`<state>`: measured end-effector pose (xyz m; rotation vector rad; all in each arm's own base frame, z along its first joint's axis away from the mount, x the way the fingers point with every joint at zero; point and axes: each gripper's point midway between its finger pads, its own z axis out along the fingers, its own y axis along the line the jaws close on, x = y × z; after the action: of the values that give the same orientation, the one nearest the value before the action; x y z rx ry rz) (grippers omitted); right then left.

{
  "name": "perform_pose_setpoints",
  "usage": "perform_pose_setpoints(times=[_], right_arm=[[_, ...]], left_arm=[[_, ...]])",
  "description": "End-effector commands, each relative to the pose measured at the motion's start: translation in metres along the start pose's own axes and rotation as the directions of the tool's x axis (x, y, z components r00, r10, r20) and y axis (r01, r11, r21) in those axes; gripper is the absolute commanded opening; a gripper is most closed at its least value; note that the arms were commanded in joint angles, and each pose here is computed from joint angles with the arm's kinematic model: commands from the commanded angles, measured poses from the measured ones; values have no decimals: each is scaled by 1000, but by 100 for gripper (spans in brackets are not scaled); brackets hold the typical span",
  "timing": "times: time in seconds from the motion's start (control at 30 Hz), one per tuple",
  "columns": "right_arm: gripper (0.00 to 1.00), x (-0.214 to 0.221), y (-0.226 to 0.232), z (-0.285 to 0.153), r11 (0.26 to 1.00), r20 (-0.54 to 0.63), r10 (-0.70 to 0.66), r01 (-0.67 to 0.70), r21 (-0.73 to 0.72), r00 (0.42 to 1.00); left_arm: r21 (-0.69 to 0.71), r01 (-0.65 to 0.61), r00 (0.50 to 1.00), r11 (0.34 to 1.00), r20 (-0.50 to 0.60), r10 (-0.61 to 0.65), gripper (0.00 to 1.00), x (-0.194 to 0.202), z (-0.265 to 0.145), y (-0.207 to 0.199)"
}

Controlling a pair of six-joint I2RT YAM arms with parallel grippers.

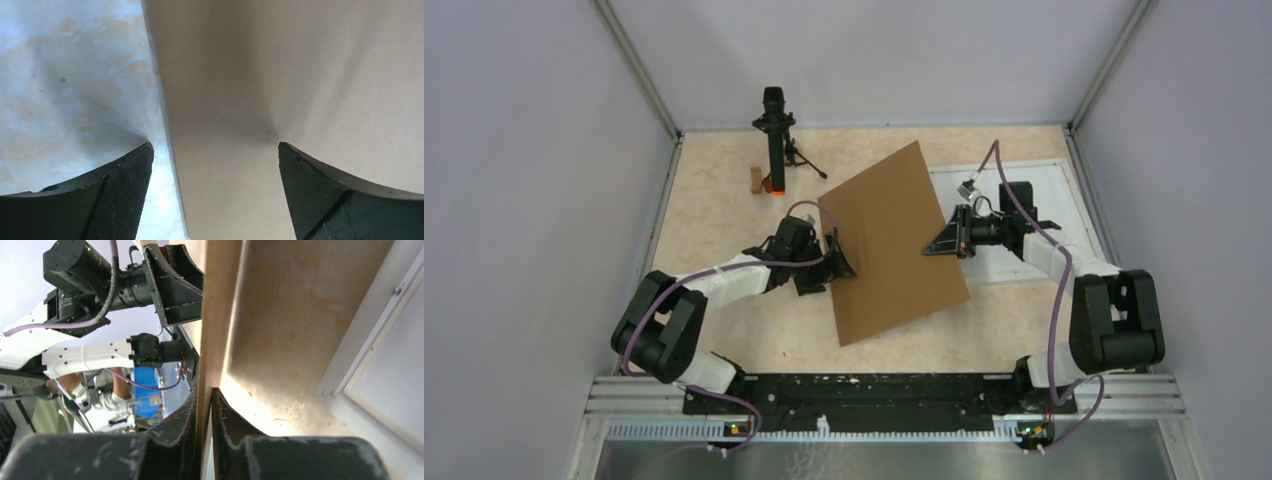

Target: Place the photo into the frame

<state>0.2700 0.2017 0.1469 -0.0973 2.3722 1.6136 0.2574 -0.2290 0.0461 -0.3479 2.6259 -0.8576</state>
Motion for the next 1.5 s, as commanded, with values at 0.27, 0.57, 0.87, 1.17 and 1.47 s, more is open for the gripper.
perform_pose_setpoints(times=[0.27,0.57,0.87,1.17,1.47], right_arm=[[0,-33,83,-35,993,321,-108,116,-4,941],[0,-107,138,-137,907,703,-385,104,408,597],[0,-101,157,-252,790,802,-551,-166,590,231],[0,-54,171,-297,764,801,-587,-247,596,119],[0,-26,183,-313,744,774,-626,-227,628,90]], left_arm=[[192,-260,963,946,125,239,98,-29,-31,-57],[245,-380,889,892,364,278,98,-56,-90,-96],[-67,-201,930,977,300,212,75,-77,-24,-112],[-225,-117,958,967,231,170,71,-78,79,-158],[-358,-129,948,925,229,220,68,-82,136,-151]])
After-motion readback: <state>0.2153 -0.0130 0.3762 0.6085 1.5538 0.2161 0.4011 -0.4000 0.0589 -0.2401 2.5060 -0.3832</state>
